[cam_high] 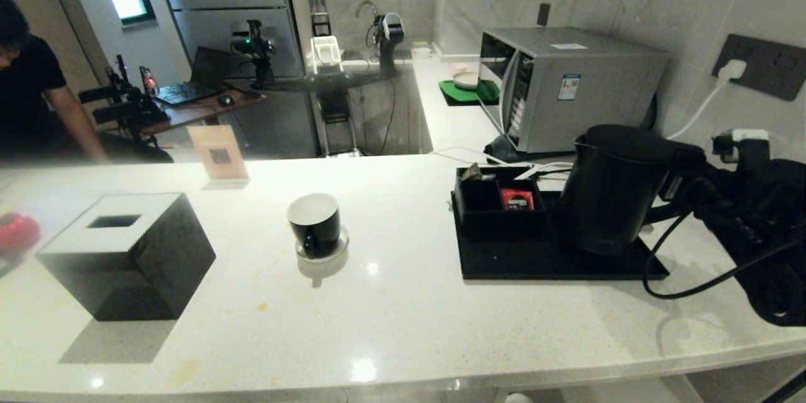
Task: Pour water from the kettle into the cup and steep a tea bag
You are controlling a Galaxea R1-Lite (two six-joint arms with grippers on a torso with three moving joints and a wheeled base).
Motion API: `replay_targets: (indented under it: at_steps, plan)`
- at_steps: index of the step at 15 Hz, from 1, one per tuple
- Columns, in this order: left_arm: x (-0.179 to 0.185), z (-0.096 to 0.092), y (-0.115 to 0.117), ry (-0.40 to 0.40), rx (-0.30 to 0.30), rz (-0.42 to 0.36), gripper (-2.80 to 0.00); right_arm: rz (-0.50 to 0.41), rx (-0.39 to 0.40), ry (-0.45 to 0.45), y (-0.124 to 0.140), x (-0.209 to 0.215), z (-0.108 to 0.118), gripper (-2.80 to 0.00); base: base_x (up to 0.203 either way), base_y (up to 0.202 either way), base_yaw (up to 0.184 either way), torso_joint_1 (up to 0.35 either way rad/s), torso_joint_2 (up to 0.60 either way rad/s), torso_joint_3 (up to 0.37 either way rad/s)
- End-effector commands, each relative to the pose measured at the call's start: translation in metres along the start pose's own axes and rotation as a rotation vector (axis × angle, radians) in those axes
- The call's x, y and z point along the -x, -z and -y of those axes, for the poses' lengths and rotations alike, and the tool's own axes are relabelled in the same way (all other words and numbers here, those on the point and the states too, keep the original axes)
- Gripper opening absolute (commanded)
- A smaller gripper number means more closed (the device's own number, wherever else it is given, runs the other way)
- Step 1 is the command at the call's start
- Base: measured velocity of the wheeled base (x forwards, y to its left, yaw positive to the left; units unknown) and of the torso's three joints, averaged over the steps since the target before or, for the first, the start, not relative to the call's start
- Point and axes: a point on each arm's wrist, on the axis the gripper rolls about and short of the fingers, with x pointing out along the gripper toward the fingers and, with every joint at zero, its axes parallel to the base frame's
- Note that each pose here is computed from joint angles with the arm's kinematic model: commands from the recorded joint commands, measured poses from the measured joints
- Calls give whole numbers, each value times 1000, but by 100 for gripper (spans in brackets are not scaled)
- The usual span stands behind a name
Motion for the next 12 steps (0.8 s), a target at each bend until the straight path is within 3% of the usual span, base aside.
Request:
replay_targets:
  at_steps: [1,12]
  plan:
    - [0,0,0,-1,0,-1,-280,40,-2,-3,-15,11,0,-280,0,0,0,0,0,0]
    - [0,0,0,-1,0,-1,-280,39,-7,-11,-37,53,2,-280,0,0,0,0,0,0]
